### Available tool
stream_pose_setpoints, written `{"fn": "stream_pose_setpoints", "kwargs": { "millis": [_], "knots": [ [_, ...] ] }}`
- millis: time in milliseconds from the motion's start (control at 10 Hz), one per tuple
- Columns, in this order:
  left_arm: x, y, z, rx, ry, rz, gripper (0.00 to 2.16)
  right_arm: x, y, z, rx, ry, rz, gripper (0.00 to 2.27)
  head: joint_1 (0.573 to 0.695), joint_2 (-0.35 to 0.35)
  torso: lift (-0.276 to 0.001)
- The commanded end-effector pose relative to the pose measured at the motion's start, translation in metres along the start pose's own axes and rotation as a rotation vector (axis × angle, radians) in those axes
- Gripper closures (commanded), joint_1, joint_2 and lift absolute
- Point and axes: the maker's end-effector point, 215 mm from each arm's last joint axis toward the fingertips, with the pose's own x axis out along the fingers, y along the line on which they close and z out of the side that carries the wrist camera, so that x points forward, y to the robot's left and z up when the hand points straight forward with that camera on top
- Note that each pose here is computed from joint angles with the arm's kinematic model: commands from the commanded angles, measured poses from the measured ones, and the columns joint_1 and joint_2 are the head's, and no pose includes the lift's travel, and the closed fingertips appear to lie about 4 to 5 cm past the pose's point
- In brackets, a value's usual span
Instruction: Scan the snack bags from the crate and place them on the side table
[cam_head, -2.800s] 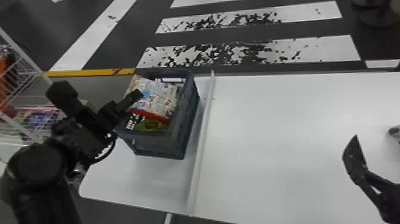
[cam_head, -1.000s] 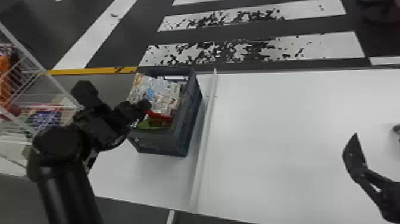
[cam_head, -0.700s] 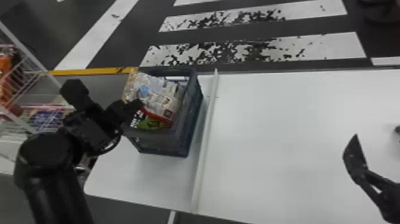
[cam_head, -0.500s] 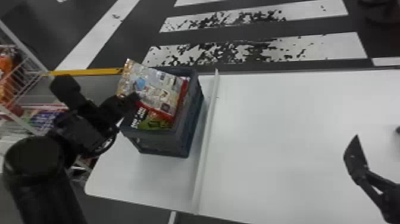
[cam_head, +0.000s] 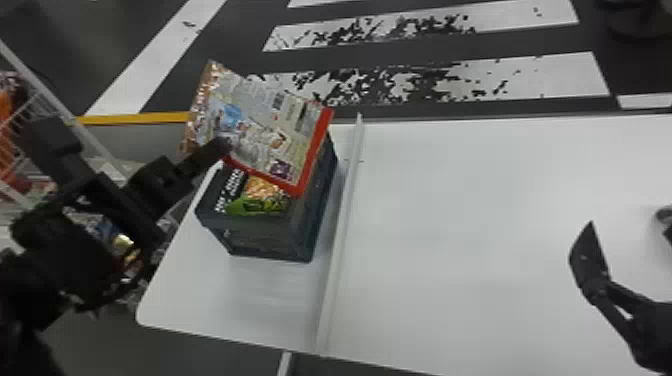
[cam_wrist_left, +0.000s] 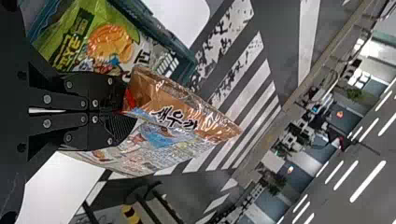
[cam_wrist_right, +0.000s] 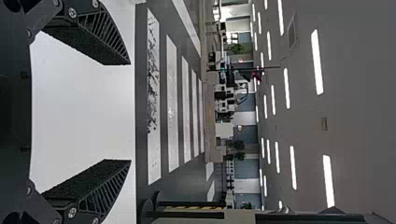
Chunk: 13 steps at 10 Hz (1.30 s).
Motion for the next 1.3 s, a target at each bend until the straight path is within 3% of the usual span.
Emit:
{"fn": "stream_pose_setpoints", "kwargs": {
  "millis": [0, 200, 400, 700, 900, 1000, 1200],
  "knots": [
    [-0.018, -0.040, -0.027, 0.008, 0.076, -0.154, 2.14, 0.001, 0.000, 0.001, 0.001, -0.002, 0.000, 0.14, 0.695, 0.235, -0.094],
    [-0.022, -0.081, -0.065, 0.017, 0.174, -0.304, 2.14, 0.001, 0.000, 0.004, 0.003, -0.007, -0.002, 0.14, 0.695, 0.173, -0.094],
    [-0.018, -0.115, -0.119, -0.011, 0.324, -0.441, 2.14, 0.000, -0.002, 0.005, 0.002, -0.009, -0.011, 0.14, 0.695, 0.084, -0.094],
    [0.010, -0.129, -0.196, -0.027, 0.528, -0.473, 2.14, -0.001, -0.004, 0.007, 0.002, -0.013, -0.021, 0.14, 0.695, -0.021, -0.094],
    [0.037, -0.151, -0.253, -0.112, 0.698, -0.536, 2.14, -0.002, -0.006, 0.008, 0.002, -0.015, -0.028, 0.14, 0.695, -0.090, -0.094],
    [0.051, -0.155, -0.278, -0.103, 0.767, -0.521, 2.14, -0.003, -0.006, 0.008, 0.002, -0.015, -0.032, 0.14, 0.695, -0.129, -0.094],
    [0.067, -0.163, -0.325, -0.035, 0.889, -0.483, 2.14, -0.004, -0.008, 0.009, 0.002, -0.019, -0.039, 0.14, 0.695, -0.180, -0.094]
  ]
}}
